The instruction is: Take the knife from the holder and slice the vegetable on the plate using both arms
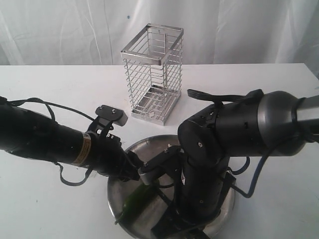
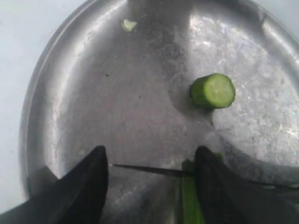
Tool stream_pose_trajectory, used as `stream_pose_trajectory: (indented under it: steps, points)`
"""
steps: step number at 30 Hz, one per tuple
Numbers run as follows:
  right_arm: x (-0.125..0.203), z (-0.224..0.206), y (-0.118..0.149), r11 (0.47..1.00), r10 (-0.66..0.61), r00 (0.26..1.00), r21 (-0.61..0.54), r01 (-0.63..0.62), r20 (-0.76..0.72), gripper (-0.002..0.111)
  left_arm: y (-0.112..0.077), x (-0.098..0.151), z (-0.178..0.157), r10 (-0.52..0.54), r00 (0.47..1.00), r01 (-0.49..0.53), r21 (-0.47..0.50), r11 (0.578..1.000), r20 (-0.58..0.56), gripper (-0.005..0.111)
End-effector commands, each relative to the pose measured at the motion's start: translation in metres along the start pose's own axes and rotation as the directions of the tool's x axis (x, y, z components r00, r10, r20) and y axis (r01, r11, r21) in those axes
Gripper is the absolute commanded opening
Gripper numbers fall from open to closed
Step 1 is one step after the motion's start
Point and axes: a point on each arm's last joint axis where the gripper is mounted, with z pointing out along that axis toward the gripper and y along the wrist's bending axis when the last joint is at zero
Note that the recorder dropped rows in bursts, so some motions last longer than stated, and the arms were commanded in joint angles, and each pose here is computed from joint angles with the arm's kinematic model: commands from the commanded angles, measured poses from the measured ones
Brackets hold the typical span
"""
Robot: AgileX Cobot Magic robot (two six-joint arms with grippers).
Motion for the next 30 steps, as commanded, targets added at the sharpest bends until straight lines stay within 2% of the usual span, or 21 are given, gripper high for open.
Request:
stream_pose_trajectory:
  steps: [1,6,9,11,18,21,23,25,27,30]
  points:
    - [-0.002,-0.001,0.001,1.0,-0.015,1.0,-0.003,0.015,0.016,0.0,0.001,-0.004,-0.001,0.006,1.0,-0.006,-0.016,1.0,0.011,0.059]
    - [-0.002,-0.001,0.001,1.0,-0.016,1.0,-0.001,0.016,0.016,0.0,0.006,0.011,0.016,0.038,0.996,-0.048,-0.124,0.991,-0.082,0.059]
    - [0.0,-0.001,0.001,1.0,-0.016,1.0,0.0,0.016,0.002,0.0,0.007,0.027,0.033,0.039,0.988,-0.058,-0.122,0.991,-0.152,0.059]
    - [0.001,-0.001,0.001,1.0,-0.016,1.0,0.0,0.016,-0.016,0.0,0.007,0.029,0.035,0.026,0.987,-0.045,-0.112,0.993,-0.161,0.059]
    - [0.002,-0.001,0.001,1.0,-0.014,1.0,-0.001,0.014,-0.027,0.0,0.007,0.003,0.004,0.054,0.997,-0.061,-0.142,0.988,-0.055,0.059]
    - [0.002,-0.001,0.001,1.0,-0.016,1.0,0.001,0.016,-0.021,0.0,0.003,-0.009,-0.015,0.104,0.994,-0.106,-0.155,0.982,-0.021,0.059]
    - [-0.001,-0.001,0.001,1.0,-0.016,1.0,-0.001,0.016,0.011,0.0,-0.004,-0.013,-0.024,0.06,0.998,-0.059,-0.135,0.989,0.008,0.059]
    - [-0.002,-0.001,0.001,1.0,-0.016,1.0,-0.001,0.016,0.02,0.0,-0.008,-0.004,-0.024,0.05,0.999,-0.051,-0.089,0.995,-0.017,0.059]
    - [-0.003,-0.001,0.001,1.0,-0.016,0.999,-0.002,0.016,0.033,0.0,-0.007,0.012,-0.02,0.032,0.997,-0.037,-0.076,0.996,-0.068,0.059]
    - [-0.006,0.0,0.001,1.0,-0.014,0.999,-0.004,0.014,0.051,0.0,-0.006,0.022,-0.017,0.029,0.995,-0.036,-0.073,0.997,-0.098,0.059]
